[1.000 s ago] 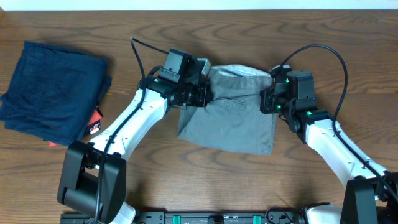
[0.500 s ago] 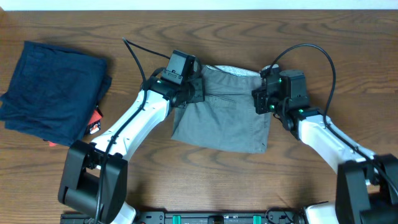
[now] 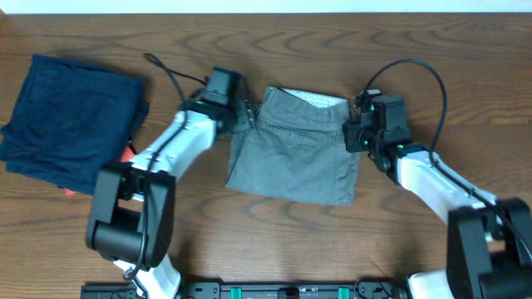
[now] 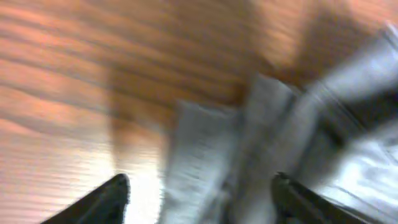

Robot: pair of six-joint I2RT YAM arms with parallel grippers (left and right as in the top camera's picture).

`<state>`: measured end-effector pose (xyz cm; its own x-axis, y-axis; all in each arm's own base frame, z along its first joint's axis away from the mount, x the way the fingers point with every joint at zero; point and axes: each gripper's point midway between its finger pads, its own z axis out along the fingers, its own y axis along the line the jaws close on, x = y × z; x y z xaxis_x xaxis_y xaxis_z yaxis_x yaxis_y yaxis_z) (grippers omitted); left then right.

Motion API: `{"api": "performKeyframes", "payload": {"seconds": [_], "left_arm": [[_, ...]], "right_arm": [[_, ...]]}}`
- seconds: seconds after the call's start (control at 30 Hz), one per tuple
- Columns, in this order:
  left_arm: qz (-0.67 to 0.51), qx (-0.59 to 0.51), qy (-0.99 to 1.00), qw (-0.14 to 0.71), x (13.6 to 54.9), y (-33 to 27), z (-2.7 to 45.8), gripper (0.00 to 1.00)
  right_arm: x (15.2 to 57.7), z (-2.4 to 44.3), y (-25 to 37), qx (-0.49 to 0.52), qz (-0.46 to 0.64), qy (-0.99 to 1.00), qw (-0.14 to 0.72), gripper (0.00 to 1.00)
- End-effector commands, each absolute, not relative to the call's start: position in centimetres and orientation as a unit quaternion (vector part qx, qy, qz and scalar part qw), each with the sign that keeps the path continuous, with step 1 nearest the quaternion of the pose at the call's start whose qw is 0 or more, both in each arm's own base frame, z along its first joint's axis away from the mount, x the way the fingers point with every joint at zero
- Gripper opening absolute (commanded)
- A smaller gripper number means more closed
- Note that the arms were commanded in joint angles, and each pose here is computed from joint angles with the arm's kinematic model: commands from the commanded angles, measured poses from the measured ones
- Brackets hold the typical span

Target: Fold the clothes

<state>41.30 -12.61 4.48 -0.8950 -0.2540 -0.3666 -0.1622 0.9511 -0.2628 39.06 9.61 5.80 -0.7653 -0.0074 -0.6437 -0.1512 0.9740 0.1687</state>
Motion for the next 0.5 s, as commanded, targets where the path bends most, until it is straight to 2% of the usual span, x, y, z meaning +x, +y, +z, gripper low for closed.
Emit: {"api": "performKeyframes", "payload": {"seconds": [0.0,0.07,0.13,0.47], "left_arm": [[-0.176,-0.11,0.958,0.196,41.6,-12.2,6.1,0.86],[-0.22,-0.07,0.956,0.182,41.2,-13.1,6.3,0.89],[-0.249,-0.046,0.952,0.172,40.9,-13.7,6.2,0.98],[-0.366,0.008,0.927,0.08,38.4,-18.4,2.7,0.98]], "right_arm": [[39.8,10.6,8.9,-0.032,0.104,0.912,0.396,0.46],[39.5,12.0,8.8,-0.032,0.106,0.907,0.407,0.49],[39.0,12.4,8.7,-0.032,0.106,0.908,0.405,0.51],[36.9,10.5,8.3,-0.03,0.097,0.93,0.352,0.54]]}}
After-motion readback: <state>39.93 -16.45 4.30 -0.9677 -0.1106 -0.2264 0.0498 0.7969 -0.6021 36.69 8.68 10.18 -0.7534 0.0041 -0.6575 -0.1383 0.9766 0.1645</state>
